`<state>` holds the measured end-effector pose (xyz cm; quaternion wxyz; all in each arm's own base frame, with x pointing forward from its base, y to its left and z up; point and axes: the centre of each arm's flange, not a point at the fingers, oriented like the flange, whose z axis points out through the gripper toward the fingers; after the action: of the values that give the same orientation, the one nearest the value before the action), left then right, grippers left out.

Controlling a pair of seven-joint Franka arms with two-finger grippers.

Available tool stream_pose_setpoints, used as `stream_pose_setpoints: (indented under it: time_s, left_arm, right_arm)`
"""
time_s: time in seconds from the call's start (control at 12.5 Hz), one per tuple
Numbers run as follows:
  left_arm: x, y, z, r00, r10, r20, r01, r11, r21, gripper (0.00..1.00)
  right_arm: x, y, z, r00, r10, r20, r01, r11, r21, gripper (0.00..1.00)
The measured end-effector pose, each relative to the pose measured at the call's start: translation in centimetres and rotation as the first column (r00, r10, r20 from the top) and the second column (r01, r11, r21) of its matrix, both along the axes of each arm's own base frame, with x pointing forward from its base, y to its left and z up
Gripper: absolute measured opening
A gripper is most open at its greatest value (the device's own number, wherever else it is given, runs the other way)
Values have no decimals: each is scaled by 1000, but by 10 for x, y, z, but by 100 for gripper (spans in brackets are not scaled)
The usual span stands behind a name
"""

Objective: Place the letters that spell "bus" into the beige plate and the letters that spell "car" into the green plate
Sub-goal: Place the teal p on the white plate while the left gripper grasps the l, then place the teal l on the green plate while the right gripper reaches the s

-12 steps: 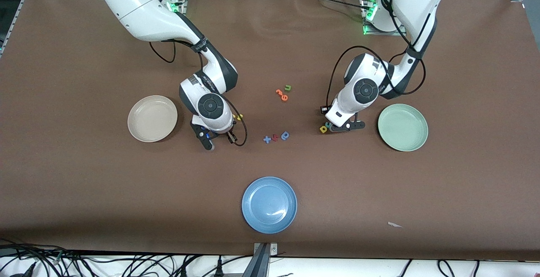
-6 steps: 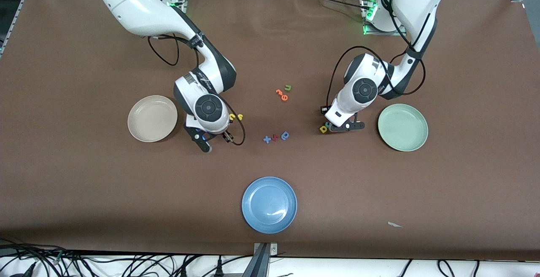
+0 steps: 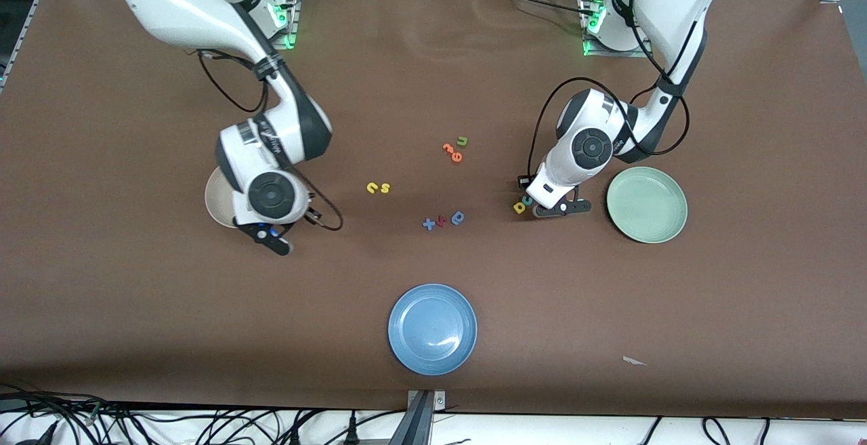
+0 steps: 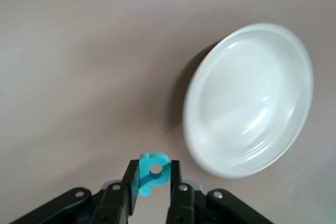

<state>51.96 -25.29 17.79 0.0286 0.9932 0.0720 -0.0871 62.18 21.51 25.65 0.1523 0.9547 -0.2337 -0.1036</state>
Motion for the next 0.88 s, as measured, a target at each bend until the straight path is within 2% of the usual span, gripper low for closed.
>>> stream_pose_setpoints:
  time_s: [0.24, 0.56, 0.64, 0.88]
  left_arm:
    - [4, 0, -1, 1000, 17, 2, -17, 1000, 0, 41]
    - [8, 0, -8, 1000, 27, -4, -27, 1000, 1, 40]
    - [8, 0, -8, 1000, 28, -4, -28, 1000, 2, 40]
    - [11, 1, -6, 999, 33, 2, -33, 999, 0, 39]
  right_arm:
    - [-14, -70, -17, 991, 101, -86, -97, 994, 49, 27]
    - [-48, -114, -75, 986, 142, -83, -132, 985, 112, 27]
    - [-52, -114, -79, 986, 141, -83, -131, 985, 115, 34]
    - [-48, -110, -59, 988, 145, -54, -138, 983, 120, 67]
